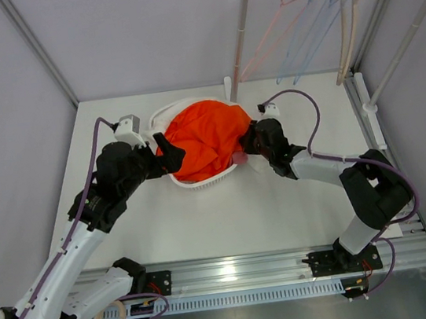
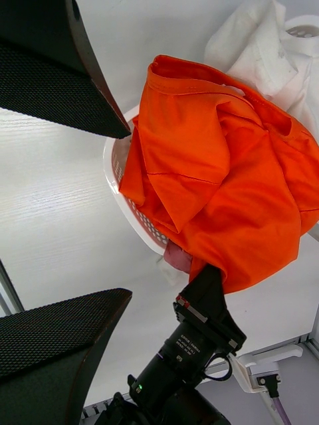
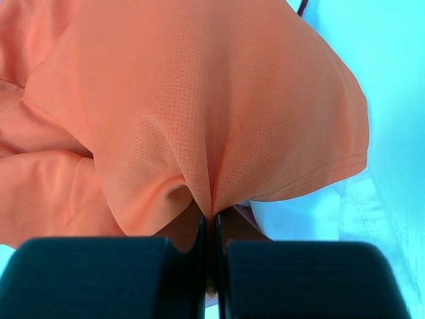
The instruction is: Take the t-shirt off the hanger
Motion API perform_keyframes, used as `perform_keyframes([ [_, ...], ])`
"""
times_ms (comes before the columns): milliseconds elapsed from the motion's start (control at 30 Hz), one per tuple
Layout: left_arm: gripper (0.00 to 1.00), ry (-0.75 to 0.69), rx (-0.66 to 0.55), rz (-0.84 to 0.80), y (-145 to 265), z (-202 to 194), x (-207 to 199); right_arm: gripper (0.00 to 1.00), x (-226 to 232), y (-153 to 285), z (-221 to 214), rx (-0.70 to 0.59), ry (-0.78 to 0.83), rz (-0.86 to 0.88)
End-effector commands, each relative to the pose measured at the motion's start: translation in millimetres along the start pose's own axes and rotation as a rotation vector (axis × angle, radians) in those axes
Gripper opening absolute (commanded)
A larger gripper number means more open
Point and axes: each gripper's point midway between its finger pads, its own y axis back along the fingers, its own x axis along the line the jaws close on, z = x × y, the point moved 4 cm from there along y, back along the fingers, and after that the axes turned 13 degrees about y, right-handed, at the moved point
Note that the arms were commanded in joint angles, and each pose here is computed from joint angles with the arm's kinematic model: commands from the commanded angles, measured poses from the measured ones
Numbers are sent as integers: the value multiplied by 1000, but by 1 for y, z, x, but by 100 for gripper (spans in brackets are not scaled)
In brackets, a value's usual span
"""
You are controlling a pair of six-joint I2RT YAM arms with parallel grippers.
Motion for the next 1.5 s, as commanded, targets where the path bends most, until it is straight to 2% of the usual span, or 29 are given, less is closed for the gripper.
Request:
perform_keyframes([
  [0, 99, -13, -31, -29, 4, 7, -3, 0, 14, -1, 29, -105, -12, 55],
  [167, 100, -10, -22, -29, 2, 5, -3, 0, 49, 6, 59, -169, 125, 129],
  [367, 100, -7, -17, -28, 1, 2, -2, 0, 97, 12, 101, -224, 202, 248],
  [467, 99, -8, -25, -26, 3, 4, -1, 0, 120, 12, 105, -205, 232, 317],
  [567, 99, -8, -27, -21, 3, 3, 1, 0, 144, 7, 90, -135, 256, 416],
  [700, 99, -8, -32, -21, 4, 4, 0, 0, 158, -26, 52, 53, 253, 463],
  [733, 99, -5, -28, -20, 4, 3, 1, 0, 157, -45, 22, 146, 252, 477],
  [800, 99, -5, -27, -19, 3, 2, 1, 0, 161, -61, 7, 235, 242, 467],
  [867, 99, -3, -30, -20, 4, 2, 1, 0, 145, -88, -47, 414, 256, 407],
  [900, 99, -3, -29, -21, 5, 2, 1, 0, 153, -98, -40, 415, 257, 403],
  [933, 99, -1, -31, -17, 6, 2, 3, 0, 151, -106, -53, 458, 267, 386],
  [967, 99, -3, -32, -14, 6, 2, 3, 0, 133, -116, -90, 581, 283, 319],
  [1167, 100, -5, -39, -9, 8, 1, 6, 1, 121, -116, -95, 583, 330, 199],
  [1267, 100, -2, -32, -16, 6, 1, 4, 3, 123, -106, -73, 521, 341, 189],
  [1300, 100, -1, -31, -17, 5, 1, 3, 3, 126, -98, -51, 466, 340, 176],
  [1400, 99, 1, -29, -25, 6, 1, 2, 5, 130, -82, -28, 413, 345, 187],
  [1433, 99, 3, -30, -28, 6, 2, 1, 7, 136, -72, -8, 372, 343, 197],
  [1467, 100, 3, -30, -26, 6, 2, 1, 16, 137, -67, -2, 363, 348, 199],
])
